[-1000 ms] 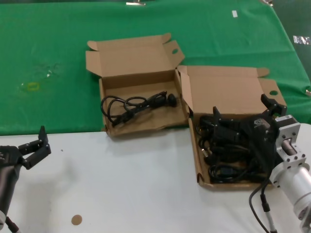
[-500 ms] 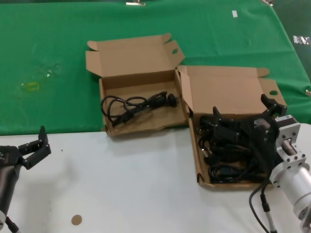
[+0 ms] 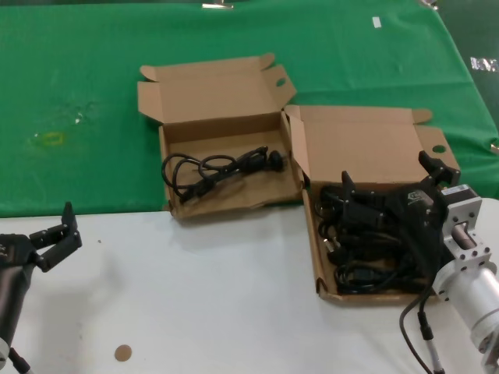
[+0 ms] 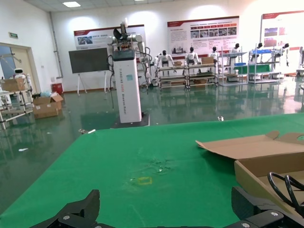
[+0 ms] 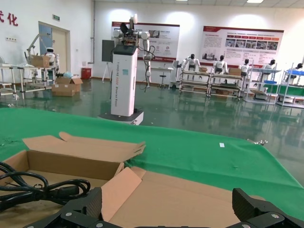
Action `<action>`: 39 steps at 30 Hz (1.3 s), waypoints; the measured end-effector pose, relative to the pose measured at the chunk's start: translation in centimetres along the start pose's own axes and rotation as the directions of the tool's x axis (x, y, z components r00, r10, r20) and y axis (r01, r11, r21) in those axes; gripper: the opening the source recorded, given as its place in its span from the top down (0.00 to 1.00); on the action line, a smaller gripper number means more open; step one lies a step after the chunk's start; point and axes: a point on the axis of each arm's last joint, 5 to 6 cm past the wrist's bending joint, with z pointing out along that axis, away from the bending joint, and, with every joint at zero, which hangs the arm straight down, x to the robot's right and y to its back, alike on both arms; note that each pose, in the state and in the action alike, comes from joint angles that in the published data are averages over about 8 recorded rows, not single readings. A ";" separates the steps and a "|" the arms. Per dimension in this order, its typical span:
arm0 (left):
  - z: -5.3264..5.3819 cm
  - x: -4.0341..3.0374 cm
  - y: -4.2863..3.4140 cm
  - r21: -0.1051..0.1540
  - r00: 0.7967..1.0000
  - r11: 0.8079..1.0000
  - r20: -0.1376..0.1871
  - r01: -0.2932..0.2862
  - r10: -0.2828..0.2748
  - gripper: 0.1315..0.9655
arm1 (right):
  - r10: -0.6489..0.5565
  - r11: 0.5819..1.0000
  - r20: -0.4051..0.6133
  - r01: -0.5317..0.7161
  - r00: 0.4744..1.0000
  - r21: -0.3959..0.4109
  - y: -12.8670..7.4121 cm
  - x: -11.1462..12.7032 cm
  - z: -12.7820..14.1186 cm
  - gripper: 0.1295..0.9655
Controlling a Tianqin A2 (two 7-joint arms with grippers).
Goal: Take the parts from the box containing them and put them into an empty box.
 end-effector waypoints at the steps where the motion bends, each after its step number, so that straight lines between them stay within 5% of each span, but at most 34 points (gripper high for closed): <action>1: 0.0 0.00 0.00 0.000 1.000 1.000 0.000 0.000 0.000 0.00 | 0.000 1.000 0.000 0.000 1.000 0.000 0.0 0.0 0.0 0.00; 39: 0.0 0.00 0.00 0.000 1.000 1.000 0.000 0.000 0.000 0.00 | 0.000 1.000 0.000 0.000 1.000 0.000 0.0 0.0 0.0 0.00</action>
